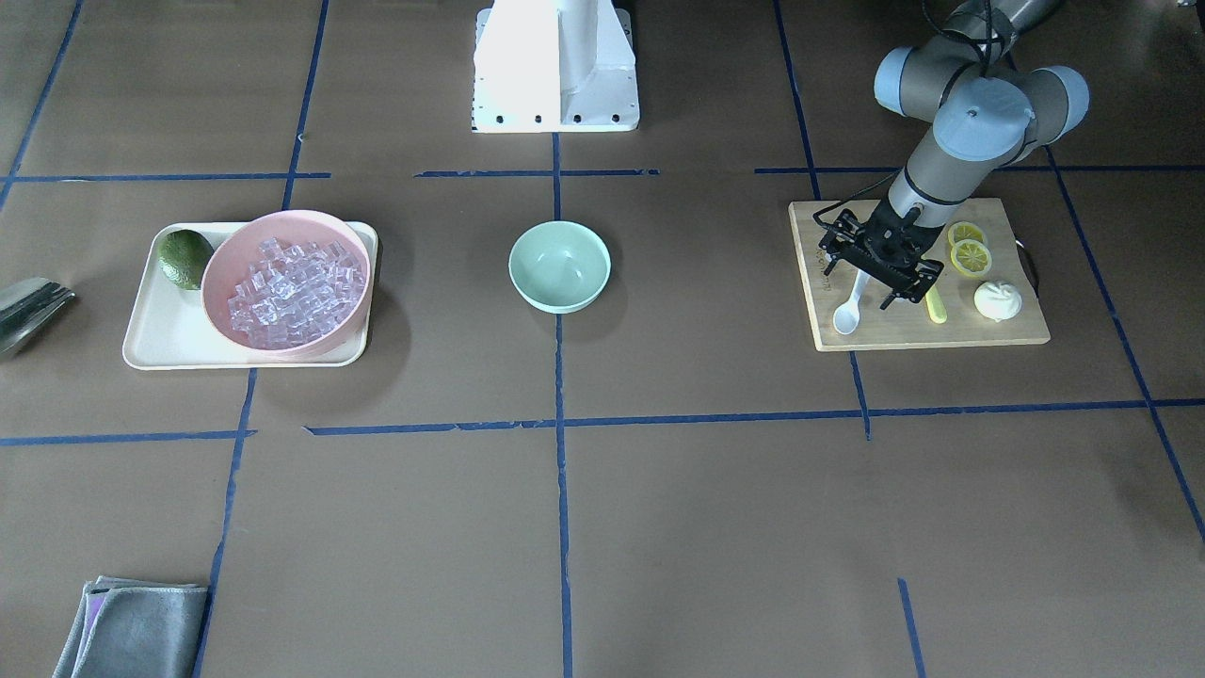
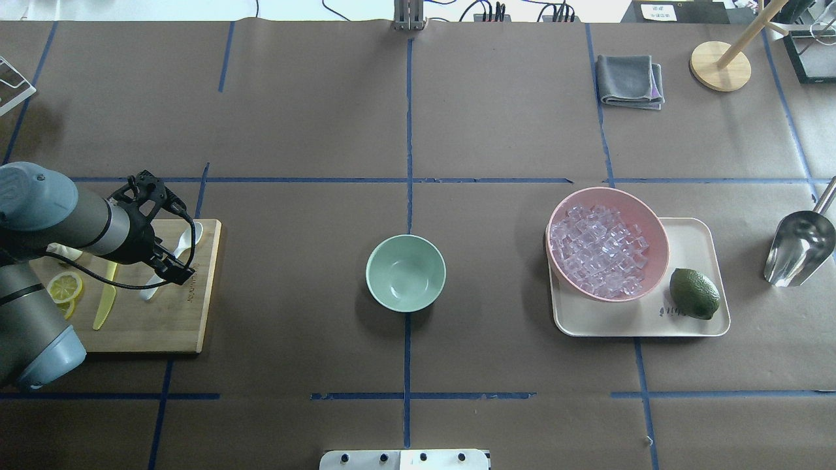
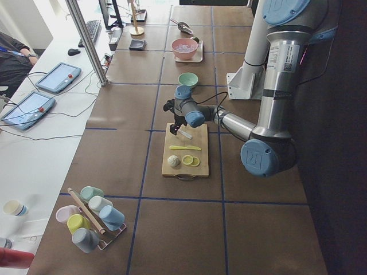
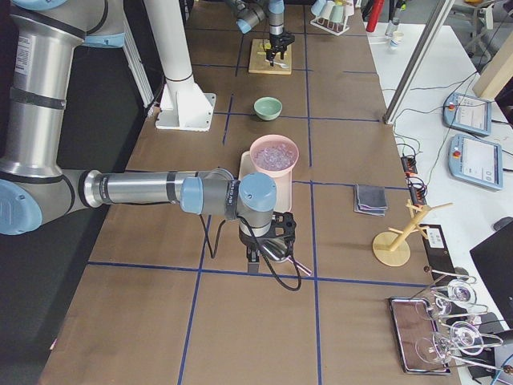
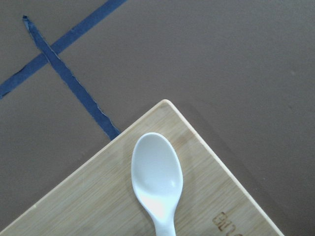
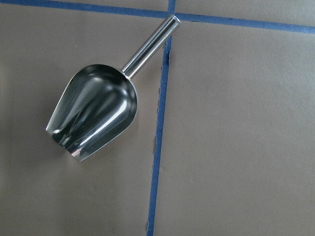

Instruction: Put spoon and ice into bowl

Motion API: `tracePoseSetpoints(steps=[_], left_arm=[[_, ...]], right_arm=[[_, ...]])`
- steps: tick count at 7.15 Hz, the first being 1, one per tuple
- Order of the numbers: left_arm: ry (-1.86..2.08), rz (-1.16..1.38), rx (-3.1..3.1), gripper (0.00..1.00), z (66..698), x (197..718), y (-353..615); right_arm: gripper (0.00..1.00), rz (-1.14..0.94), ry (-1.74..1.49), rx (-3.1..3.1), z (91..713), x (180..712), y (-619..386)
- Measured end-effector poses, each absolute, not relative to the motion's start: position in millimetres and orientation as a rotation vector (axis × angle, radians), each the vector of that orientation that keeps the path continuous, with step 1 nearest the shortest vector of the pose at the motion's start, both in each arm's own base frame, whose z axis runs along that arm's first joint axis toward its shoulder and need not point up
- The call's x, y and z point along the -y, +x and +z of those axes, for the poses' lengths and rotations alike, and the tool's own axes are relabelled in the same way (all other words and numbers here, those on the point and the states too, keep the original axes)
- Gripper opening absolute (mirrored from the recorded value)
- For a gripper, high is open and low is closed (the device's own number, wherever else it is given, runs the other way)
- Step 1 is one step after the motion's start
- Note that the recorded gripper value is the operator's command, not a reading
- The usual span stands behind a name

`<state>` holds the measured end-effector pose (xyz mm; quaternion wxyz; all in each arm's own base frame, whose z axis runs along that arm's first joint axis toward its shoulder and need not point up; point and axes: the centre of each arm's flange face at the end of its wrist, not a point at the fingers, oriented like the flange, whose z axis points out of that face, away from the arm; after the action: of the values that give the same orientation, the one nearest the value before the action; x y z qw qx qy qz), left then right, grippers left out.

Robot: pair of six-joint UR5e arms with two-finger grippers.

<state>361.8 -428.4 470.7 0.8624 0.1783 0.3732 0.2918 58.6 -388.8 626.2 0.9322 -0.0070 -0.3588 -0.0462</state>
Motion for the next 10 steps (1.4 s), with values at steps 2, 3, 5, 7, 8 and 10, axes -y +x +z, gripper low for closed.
tracePoseSetpoints(steps=[2, 3, 5, 7, 8, 10], left_arm=[[0.365, 0.617, -0.777, 0.25, 474, 428, 362], [0.355, 0.617, -0.771, 0.07, 476, 428, 363], [0.344, 0.614, -0.764, 0.0, 476, 427, 361], [0.345, 0.619, -0.784, 0.0, 468, 425, 359], [0.336, 0.628, -0.811, 0.0, 462, 423, 359], [0.326, 0.633, -0.835, 0.0, 451, 423, 357]], right_arm=[[1.0, -0.095, -0.014, 0.734, 627, 388, 59], [1.0, -0.095, -0.014, 0.734, 626, 388, 59], [1.0, -0.096, -0.011, 0.734, 625, 389, 59], [1.0, -0.098, -0.007, 0.734, 623, 389, 59], [1.0, -0.098, -0.005, 0.734, 622, 389, 59], [1.0, -0.098, -0.004, 0.734, 622, 389, 59]])
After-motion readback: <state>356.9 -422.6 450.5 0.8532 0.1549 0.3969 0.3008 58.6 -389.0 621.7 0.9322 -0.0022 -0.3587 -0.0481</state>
